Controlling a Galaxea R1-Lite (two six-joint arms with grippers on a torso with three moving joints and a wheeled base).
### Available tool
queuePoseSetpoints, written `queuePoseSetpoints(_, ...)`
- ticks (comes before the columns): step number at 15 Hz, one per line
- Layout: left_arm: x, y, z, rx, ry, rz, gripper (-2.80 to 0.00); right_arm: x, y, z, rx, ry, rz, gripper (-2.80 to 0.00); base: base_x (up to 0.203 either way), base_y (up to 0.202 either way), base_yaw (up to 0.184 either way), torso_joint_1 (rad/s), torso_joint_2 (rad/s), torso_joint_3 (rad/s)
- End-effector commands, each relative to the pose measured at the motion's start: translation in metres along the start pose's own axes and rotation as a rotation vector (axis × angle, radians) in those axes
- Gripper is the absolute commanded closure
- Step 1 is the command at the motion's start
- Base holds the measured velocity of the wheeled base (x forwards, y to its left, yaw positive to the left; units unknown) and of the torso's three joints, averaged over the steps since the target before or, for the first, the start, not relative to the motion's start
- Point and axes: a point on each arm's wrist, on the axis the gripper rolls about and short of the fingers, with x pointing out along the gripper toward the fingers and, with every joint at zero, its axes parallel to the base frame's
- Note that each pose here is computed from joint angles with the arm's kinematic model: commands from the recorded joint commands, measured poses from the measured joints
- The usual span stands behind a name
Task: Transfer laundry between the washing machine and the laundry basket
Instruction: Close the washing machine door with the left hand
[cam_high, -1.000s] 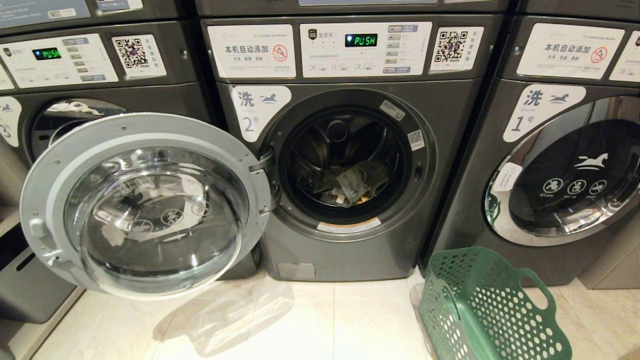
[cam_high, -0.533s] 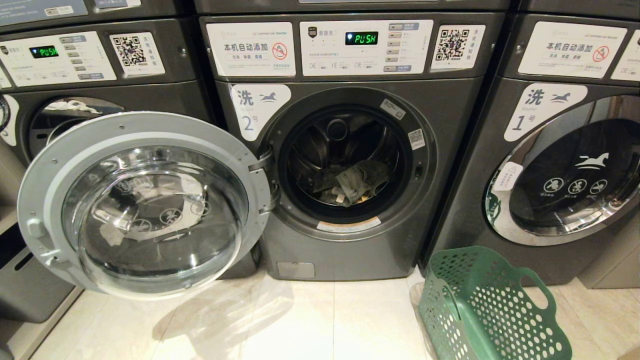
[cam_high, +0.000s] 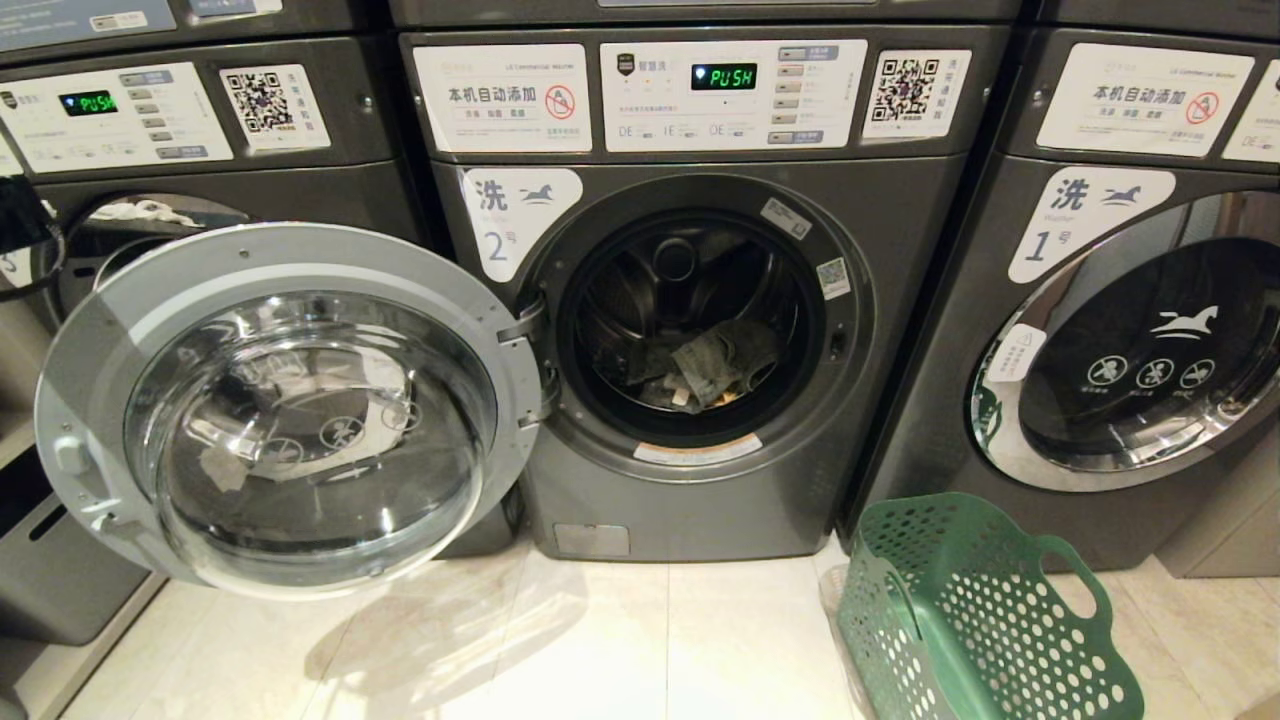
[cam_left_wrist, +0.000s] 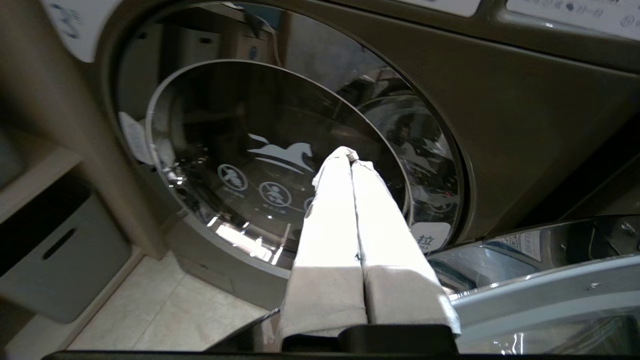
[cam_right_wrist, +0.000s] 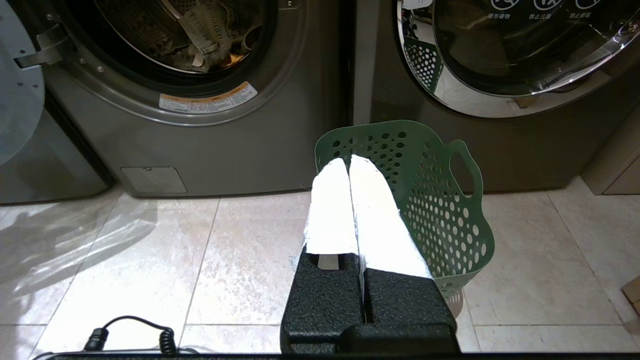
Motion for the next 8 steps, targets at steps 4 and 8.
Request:
queuePoseSetpoints(4, 0.052, 0.019, -0.034, -0.045, 0.055, -0.095, 0.00, 0.000, 0.000, 0.000, 0.000, 0.000, 0.000, 0.00, 0.000, 0.000, 0.000, 0.000, 0.00, 0.000)
queuePoseSetpoints(8, 0.063, 0.022, -0.034, -0.174, 0.085, -0.130, 0.00, 0.000, 0.000, 0.000, 0.000, -0.001, 0.000, 0.00, 0.000, 0.000, 0.000, 0.000, 0.00, 0.000)
